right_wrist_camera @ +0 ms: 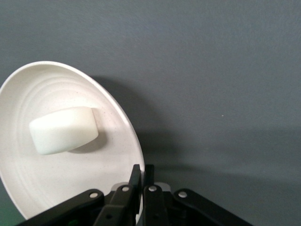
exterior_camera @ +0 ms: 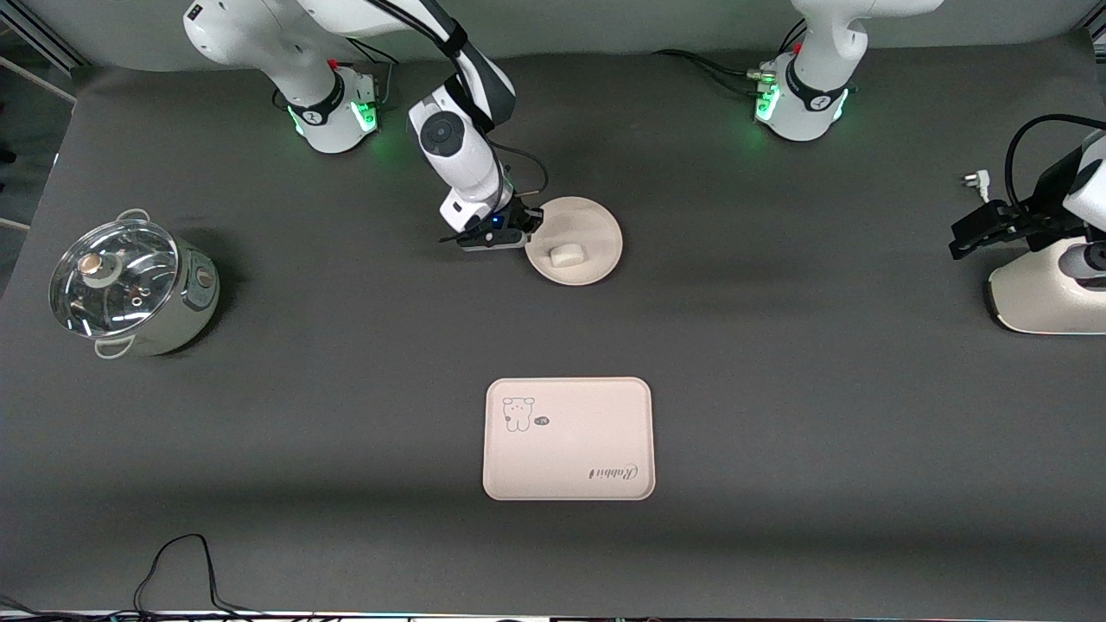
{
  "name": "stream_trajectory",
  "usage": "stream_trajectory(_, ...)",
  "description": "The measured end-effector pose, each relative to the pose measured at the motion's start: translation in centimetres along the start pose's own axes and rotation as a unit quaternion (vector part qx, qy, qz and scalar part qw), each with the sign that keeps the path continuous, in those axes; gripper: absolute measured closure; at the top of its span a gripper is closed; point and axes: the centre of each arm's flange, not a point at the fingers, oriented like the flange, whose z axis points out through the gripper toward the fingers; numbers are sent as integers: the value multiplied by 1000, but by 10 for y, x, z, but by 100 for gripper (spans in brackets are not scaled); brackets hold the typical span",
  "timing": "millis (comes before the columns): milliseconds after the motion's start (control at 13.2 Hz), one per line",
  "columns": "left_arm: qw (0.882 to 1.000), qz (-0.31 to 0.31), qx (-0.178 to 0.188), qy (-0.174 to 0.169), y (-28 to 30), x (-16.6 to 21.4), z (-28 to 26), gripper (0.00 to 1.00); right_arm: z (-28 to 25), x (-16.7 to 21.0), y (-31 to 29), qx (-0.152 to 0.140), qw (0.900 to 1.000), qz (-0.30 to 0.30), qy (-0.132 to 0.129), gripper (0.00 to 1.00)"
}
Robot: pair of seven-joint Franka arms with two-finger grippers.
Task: Place bun in plate and plate on tray
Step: 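Close the right gripper on the plate rim and lift it, then carry the plate with the right gripper onto the bunny tray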
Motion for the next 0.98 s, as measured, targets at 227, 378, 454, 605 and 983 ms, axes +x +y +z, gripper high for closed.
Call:
stream_trajectory(227,1000,-4,-2,0,2,0,0,0,-51,12,-7,21,1000,-10,0,96)
stream_trajectory(378,1000,-8,-7,-3,5,1,3,0,-77,19,-7,31,999,-19,3,96)
stream_trajectory(454,1000,-9,-13,-7,6,2,5,0,-87,25,-9,36,999,-22,2,96)
stream_trajectory(605,1000,-11,-15,-11,6,3,9,0,-104,46,-11,43,999,-27,3,96)
stream_trajectory(983,998,-13,-14,-59,2,-9,8,0,-126,146,-11,67,997,-1,35,96)
